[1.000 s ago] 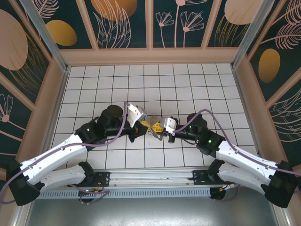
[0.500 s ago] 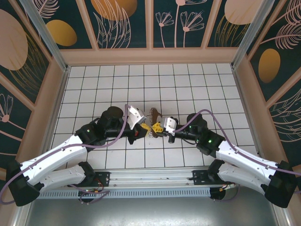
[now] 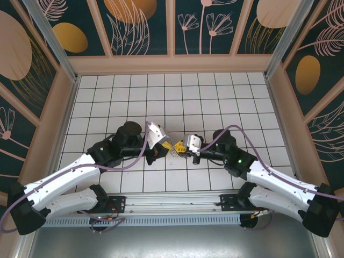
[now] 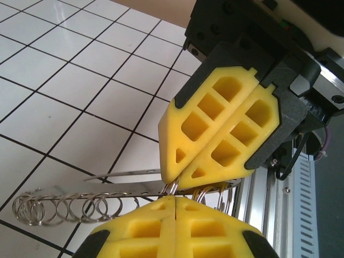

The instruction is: Put the keys on the keyring

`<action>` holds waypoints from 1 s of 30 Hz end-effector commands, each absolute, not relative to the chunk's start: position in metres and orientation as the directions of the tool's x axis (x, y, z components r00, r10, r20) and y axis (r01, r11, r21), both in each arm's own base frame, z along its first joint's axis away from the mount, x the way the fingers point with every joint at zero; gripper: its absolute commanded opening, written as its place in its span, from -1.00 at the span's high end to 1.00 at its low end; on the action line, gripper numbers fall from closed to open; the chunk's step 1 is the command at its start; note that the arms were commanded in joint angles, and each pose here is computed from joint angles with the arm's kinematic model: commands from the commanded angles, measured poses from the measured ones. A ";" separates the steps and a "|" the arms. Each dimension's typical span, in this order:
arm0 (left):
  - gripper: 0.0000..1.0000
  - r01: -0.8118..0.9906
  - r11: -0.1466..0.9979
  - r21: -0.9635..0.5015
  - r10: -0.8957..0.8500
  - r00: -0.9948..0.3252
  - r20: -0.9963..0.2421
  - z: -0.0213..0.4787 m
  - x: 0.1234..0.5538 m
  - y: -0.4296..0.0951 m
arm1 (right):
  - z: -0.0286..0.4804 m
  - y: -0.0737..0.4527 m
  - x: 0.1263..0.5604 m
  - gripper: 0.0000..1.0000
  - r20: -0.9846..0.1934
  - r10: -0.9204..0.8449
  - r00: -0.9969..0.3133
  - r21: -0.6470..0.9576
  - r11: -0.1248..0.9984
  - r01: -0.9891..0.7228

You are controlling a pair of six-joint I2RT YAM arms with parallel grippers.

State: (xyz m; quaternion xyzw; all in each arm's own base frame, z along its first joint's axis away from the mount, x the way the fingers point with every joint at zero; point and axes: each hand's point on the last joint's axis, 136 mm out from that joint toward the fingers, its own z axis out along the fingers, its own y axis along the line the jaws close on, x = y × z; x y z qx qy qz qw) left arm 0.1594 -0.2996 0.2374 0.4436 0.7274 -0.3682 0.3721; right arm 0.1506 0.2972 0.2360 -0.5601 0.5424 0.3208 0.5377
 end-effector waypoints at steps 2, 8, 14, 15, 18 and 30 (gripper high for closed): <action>1.00 0.939 0.296 -0.177 0.418 -0.294 -0.859 0.232 0.155 -0.301 | 0.268 0.305 0.147 1.00 -0.944 -0.190 0.270 -0.299 0.147 -0.943; 1.00 0.948 0.285 -0.141 0.433 -0.259 -0.863 0.233 0.156 -0.301 | 0.269 0.308 0.144 1.00 -0.944 -0.189 0.270 -0.297 0.131 -0.946; 1.00 0.954 0.290 -0.072 0.462 -0.205 -0.863 0.227 0.158 -0.302 | 0.272 0.309 0.143 1.00 -0.944 -0.186 0.273 -0.298 0.121 -0.947; 1.00 0.954 0.292 -0.063 0.463 -0.199 -0.864 0.227 0.159 -0.302 | 0.272 0.309 0.143 1.00 -0.943 -0.188 0.274 -0.299 0.120 -0.947; 1.00 0.956 0.292 -0.038 0.453 -0.173 -0.875 0.231 0.162 -0.305 | 0.272 0.310 0.143 1.00 -0.942 -0.192 0.276 -0.301 0.115 -0.947; 1.00 0.970 0.243 0.003 0.465 -0.114 -0.878 0.234 0.160 -0.308 | 0.270 0.307 0.137 1.00 -0.938 -0.206 0.279 -0.305 0.104 -0.947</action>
